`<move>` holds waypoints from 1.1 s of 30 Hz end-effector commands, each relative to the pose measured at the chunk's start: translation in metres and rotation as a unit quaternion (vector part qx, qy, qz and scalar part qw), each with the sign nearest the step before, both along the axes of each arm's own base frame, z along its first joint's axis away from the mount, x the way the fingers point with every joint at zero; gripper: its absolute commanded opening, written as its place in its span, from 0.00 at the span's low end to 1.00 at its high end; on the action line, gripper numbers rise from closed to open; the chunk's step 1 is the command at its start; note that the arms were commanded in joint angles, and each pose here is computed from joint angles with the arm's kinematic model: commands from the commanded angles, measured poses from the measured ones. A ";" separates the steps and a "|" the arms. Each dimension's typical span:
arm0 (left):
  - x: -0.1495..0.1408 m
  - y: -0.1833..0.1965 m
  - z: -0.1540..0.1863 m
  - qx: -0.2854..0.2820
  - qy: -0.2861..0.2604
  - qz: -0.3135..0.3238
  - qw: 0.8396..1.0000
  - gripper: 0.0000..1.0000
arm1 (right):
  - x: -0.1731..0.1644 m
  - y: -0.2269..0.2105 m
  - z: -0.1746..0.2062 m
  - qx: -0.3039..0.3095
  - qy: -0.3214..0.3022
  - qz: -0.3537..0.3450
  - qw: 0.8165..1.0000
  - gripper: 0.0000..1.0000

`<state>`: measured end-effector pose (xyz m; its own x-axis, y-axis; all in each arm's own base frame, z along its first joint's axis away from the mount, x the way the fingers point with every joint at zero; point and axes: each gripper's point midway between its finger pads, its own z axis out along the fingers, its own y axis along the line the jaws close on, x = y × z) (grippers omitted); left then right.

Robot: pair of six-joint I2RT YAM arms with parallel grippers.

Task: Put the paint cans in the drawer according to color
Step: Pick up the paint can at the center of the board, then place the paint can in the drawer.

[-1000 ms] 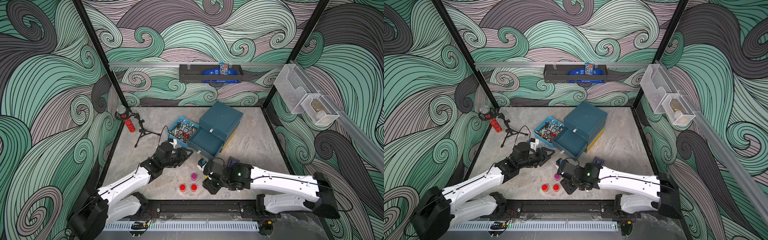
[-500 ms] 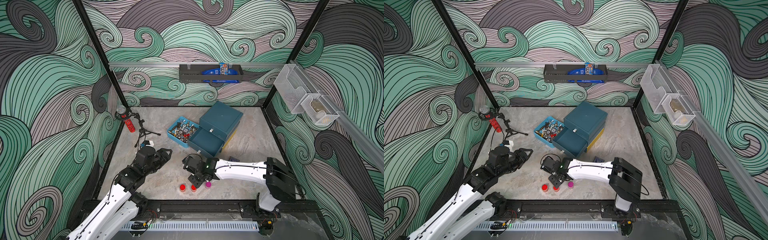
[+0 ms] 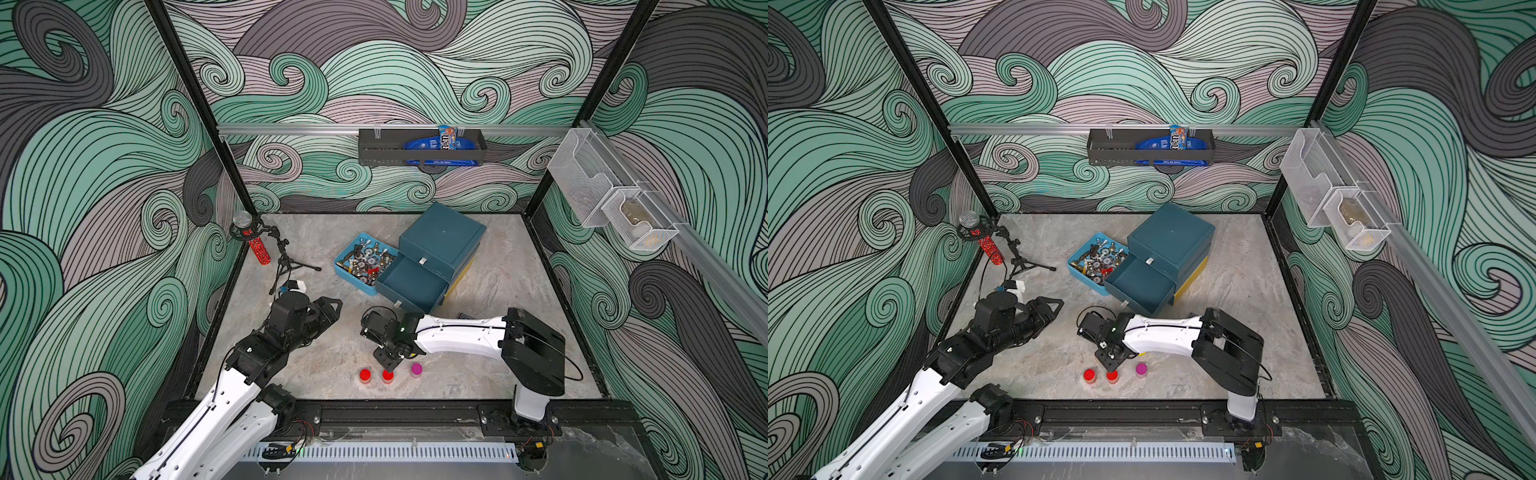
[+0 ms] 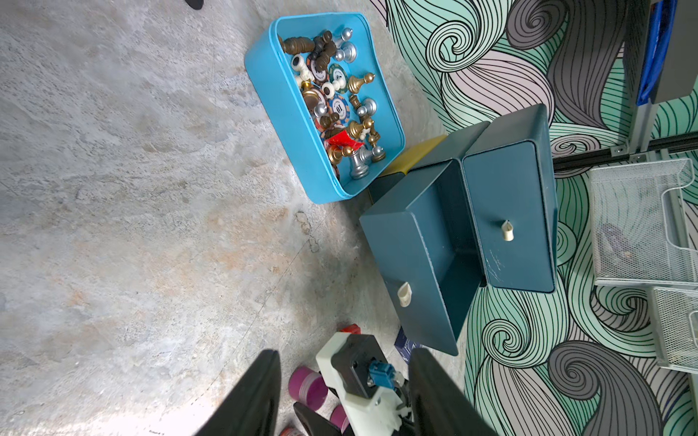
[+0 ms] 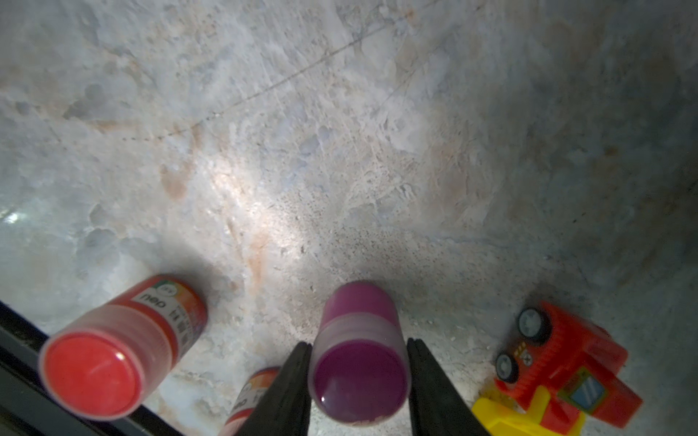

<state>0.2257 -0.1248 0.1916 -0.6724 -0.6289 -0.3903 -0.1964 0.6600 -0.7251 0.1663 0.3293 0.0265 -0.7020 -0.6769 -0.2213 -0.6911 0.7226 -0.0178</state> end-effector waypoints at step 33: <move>0.024 -0.025 0.065 -0.016 -0.105 -0.062 0.992 0.57 | 0.199 -0.040 0.103 0.021 -0.073 -0.126 0.989 0.19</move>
